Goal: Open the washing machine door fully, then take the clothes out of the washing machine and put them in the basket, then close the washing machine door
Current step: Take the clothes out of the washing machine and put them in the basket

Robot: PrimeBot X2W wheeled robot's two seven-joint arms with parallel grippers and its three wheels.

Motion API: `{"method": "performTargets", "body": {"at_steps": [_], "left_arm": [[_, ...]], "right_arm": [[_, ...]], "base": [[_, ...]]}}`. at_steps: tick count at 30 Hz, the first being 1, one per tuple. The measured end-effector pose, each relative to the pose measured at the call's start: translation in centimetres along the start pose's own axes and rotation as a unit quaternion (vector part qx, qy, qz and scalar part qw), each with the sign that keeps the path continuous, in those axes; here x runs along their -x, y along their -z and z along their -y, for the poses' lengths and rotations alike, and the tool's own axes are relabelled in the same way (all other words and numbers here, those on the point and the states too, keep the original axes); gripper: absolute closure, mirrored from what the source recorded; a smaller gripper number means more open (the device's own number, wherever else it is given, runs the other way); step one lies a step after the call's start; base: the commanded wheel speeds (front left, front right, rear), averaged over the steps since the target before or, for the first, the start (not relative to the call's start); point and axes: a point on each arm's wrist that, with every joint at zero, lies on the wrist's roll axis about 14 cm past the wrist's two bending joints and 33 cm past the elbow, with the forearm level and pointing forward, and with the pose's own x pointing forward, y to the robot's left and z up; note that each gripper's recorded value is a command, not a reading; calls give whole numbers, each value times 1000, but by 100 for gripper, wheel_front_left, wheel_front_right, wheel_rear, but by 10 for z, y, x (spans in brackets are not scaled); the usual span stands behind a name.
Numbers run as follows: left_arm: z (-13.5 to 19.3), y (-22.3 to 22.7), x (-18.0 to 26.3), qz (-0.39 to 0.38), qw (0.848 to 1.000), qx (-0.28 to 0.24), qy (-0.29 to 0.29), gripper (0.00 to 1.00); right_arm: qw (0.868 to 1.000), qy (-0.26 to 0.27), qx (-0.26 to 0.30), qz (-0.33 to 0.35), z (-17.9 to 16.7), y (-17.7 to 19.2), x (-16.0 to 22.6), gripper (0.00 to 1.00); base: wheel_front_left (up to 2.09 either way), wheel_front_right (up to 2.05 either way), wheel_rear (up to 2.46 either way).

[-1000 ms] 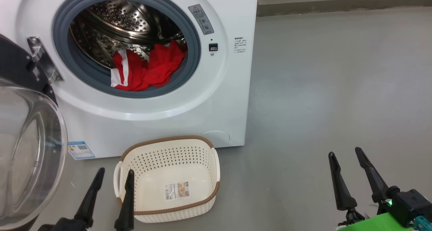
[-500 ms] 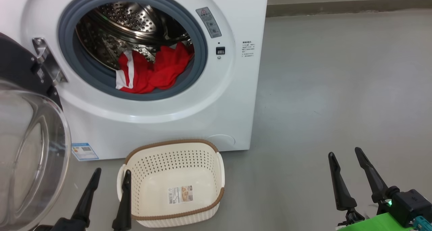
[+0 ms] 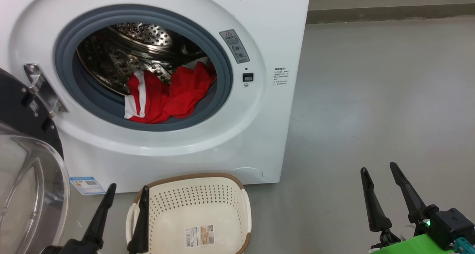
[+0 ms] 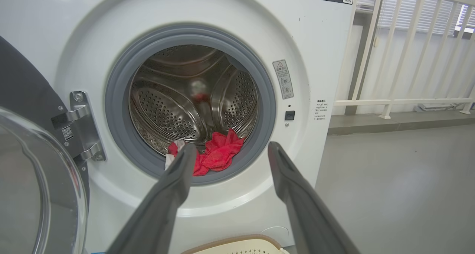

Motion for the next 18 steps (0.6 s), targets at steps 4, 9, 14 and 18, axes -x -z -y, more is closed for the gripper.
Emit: {"method": "performTargets", "body": {"at_steps": [4, 9, 14, 18], "left_arm": [[0, 1, -1, -1, 1000, -2, -2, 0], [0, 2, -1, -2, 1000, -2, -5, 0], [0, 1, -1, -1, 1000, -2, -7, 0], [0, 1, -1, 0, 1000, -3, -8, 0]], "right_arm": [[1000, 0, 0, -2, 0, 2, 0, 0], [1000, 1, 0, -6, 1, 4, -1, 0], [1000, 1, 0, -6, 1, 4, -1, 0], [1000, 0, 0, -6, 0, 4, -1, 0]], "base": [[16, -16, 0], [0, 0, 0], [0, 0, 0], [0, 0, 0]]}}
